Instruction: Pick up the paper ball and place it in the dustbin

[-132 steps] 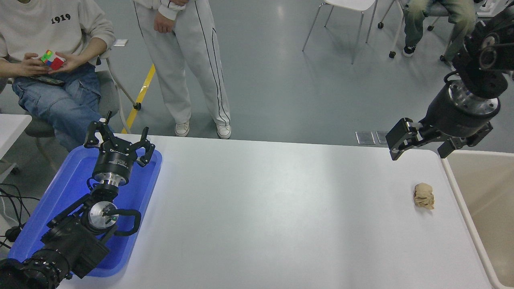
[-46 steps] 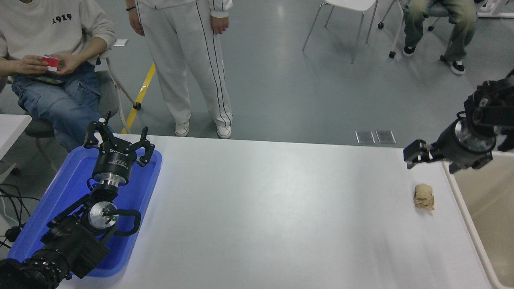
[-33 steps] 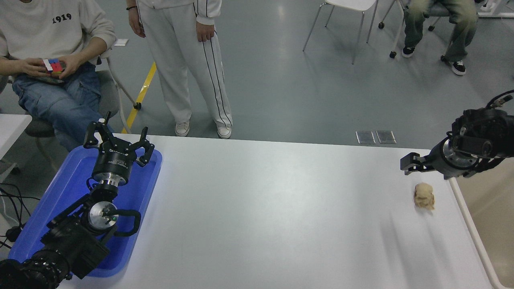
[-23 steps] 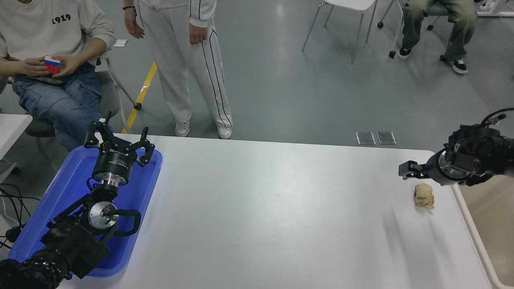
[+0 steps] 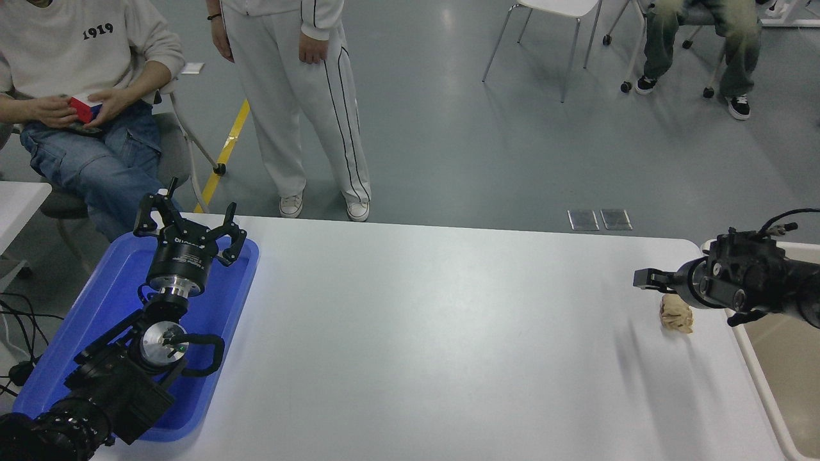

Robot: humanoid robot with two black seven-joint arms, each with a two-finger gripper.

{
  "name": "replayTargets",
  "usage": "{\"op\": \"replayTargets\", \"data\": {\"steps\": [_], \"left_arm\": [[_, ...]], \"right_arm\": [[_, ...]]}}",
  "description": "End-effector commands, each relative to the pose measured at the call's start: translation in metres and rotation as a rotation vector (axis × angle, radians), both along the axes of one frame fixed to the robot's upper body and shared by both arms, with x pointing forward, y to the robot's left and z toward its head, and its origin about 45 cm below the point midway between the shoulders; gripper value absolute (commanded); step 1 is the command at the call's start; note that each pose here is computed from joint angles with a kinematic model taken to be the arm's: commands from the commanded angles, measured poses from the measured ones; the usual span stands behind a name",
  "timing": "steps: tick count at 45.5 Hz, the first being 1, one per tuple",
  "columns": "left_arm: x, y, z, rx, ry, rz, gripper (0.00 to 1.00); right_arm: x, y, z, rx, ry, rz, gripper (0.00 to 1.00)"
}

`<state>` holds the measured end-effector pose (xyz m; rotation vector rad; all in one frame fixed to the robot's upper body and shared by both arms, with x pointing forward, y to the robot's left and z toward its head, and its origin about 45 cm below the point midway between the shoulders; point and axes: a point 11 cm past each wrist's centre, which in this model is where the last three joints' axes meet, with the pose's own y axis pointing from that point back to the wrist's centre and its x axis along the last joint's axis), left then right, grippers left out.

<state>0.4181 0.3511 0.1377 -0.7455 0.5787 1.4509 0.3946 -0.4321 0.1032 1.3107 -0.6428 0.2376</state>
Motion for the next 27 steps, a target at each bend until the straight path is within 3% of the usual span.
{"op": "replayTargets", "data": {"steps": [1, 15, 27], "left_arm": [[0.000, 0.000, 0.000, 0.000, 0.000, 0.000, 1.00], [0.000, 0.000, 0.000, 0.000, 0.000, 0.000, 1.00], [0.000, 0.000, 0.000, 0.000, 0.000, 0.000, 1.00]], "right_arm": [[-0.006, -0.008, -0.015, -0.029, -0.052, -0.016, 1.00], [-0.030, -0.009, -0.047, -0.053, -0.064, -0.023, 1.00], [-0.033, -0.009, -0.052, -0.050, -0.114, -0.038, 0.99]]}}
